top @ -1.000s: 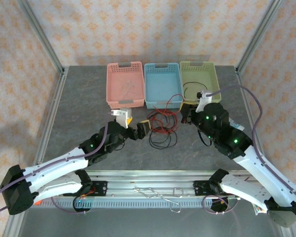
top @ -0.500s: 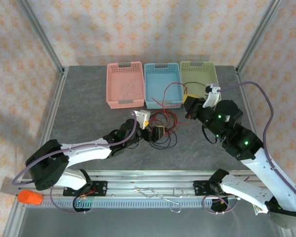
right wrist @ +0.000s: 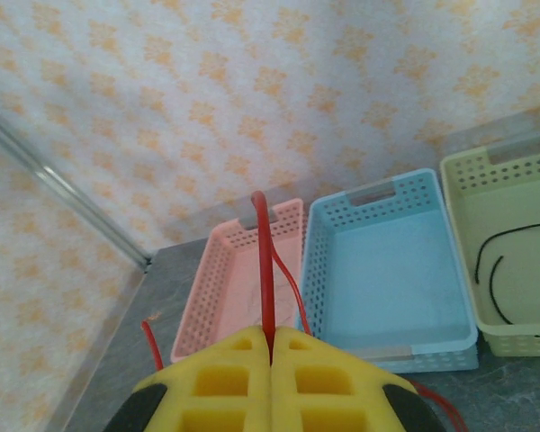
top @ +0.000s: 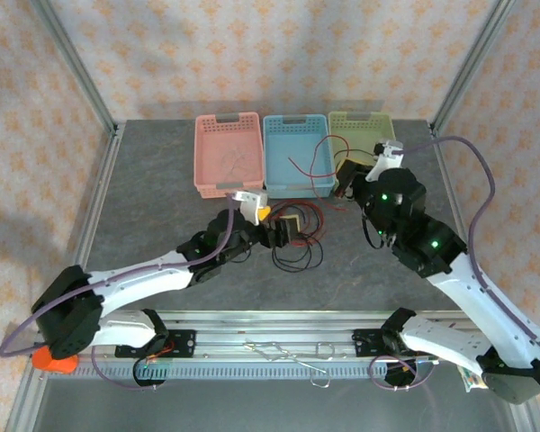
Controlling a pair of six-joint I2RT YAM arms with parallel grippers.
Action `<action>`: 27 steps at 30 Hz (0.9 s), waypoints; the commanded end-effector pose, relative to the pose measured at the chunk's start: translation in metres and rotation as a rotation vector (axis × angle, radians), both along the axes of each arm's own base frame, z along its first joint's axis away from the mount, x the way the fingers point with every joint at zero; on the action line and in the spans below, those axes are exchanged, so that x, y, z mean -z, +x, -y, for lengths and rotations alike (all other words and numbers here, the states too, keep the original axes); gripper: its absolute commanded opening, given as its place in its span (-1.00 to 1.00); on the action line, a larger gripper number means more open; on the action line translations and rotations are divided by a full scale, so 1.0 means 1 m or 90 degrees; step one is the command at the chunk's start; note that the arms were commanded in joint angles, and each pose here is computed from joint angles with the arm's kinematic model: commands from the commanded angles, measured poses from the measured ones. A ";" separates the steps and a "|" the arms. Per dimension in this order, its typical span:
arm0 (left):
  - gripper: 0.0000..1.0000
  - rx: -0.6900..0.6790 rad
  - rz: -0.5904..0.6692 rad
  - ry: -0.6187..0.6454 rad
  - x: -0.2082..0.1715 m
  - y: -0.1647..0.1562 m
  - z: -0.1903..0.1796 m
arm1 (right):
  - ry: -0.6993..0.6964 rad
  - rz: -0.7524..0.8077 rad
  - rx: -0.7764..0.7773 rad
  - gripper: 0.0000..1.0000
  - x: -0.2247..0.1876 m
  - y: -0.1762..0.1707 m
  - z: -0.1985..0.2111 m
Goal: Untangle the cables
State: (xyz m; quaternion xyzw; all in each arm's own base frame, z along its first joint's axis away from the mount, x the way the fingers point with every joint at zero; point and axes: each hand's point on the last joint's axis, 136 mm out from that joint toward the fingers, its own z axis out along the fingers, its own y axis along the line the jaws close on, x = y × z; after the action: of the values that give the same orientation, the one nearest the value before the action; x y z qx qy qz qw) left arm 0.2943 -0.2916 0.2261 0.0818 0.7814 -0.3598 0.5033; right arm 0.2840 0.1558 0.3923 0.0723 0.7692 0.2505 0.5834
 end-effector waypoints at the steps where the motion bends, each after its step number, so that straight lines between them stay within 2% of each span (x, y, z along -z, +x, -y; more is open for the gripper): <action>1: 0.99 -0.056 0.030 0.016 -0.026 0.012 -0.021 | 0.031 0.046 0.066 -1.00 -0.020 0.014 0.012; 5: 0.99 -0.089 0.041 0.036 -0.041 0.025 -0.037 | 0.016 0.035 0.085 -1.00 -0.014 0.038 0.009; 15: 0.99 -0.133 0.054 0.013 -0.072 0.071 -0.066 | -0.019 -0.021 0.092 -1.00 0.012 0.112 -0.018; 19: 0.99 -0.118 0.070 0.006 -0.081 0.080 -0.067 | -0.027 -0.047 0.078 -1.00 0.031 0.142 -0.034; 27: 0.99 -0.135 0.051 0.017 -0.070 0.106 -0.078 | -0.036 -0.096 0.056 -1.00 0.070 0.197 -0.059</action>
State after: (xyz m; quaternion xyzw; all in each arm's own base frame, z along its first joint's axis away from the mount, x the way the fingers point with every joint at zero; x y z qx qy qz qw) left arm 0.3912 -0.2135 0.2867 0.0111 0.7753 -0.2858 0.5631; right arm 0.4645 0.2058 0.3130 0.1092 0.8219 0.1733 0.5316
